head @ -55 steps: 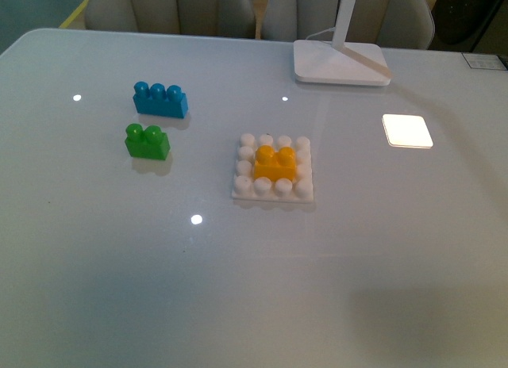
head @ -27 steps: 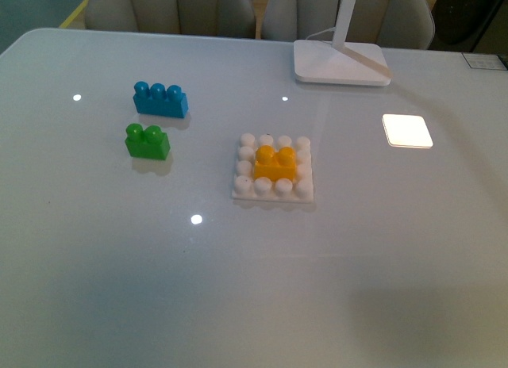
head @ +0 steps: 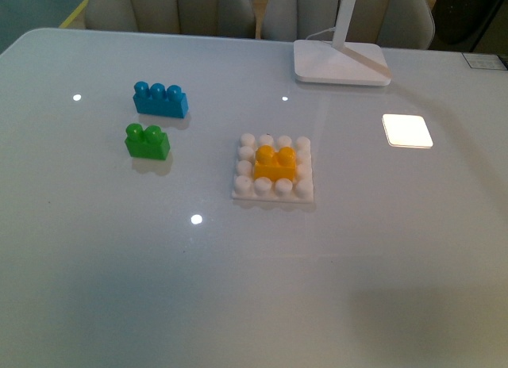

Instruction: Insert yellow block into base center

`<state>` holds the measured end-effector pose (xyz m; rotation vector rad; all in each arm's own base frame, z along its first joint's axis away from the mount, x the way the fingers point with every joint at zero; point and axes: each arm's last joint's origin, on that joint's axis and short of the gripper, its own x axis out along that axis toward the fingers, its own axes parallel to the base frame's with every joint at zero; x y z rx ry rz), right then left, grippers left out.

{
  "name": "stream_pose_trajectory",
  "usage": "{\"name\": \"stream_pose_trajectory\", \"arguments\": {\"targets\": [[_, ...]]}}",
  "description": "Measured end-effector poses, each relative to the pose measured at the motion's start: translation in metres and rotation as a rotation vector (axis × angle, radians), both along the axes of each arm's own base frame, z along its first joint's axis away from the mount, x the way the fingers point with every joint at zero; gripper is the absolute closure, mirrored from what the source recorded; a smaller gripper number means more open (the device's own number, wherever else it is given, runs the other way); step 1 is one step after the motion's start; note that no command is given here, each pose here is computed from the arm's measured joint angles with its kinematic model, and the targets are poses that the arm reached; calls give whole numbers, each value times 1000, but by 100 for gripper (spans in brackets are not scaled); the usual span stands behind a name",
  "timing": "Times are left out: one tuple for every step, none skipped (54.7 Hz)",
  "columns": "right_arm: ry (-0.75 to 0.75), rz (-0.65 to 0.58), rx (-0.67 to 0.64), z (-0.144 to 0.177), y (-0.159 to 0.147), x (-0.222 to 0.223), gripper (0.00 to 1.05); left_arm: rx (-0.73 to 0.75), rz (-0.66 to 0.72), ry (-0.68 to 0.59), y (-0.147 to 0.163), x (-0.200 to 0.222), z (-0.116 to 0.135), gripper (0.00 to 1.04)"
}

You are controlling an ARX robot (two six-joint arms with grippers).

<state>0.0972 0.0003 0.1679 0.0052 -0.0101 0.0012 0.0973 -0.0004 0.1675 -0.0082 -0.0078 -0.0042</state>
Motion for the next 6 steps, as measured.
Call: {"name": "stream_pose_trajectory", "arguments": {"targets": [[0, 0, 0, 0, 0, 0, 9, 0, 0, 0, 0, 0, 0, 7], [0, 0, 0, 0, 0, 0, 9, 0, 0, 0, 0, 0, 0, 7], [0, 0, 0, 0, 0, 0, 9, 0, 0, 0, 0, 0, 0, 7], [0, 0, 0, 0, 0, 0, 9, 0, 0, 0, 0, 0, 0, 7], [0, 0, 0, 0, 0, 0, 9, 0, 0, 0, 0, 0, 0, 7], [0, 0, 0, 0, 0, 0, 9, 0, 0, 0, 0, 0, 0, 7]]}}
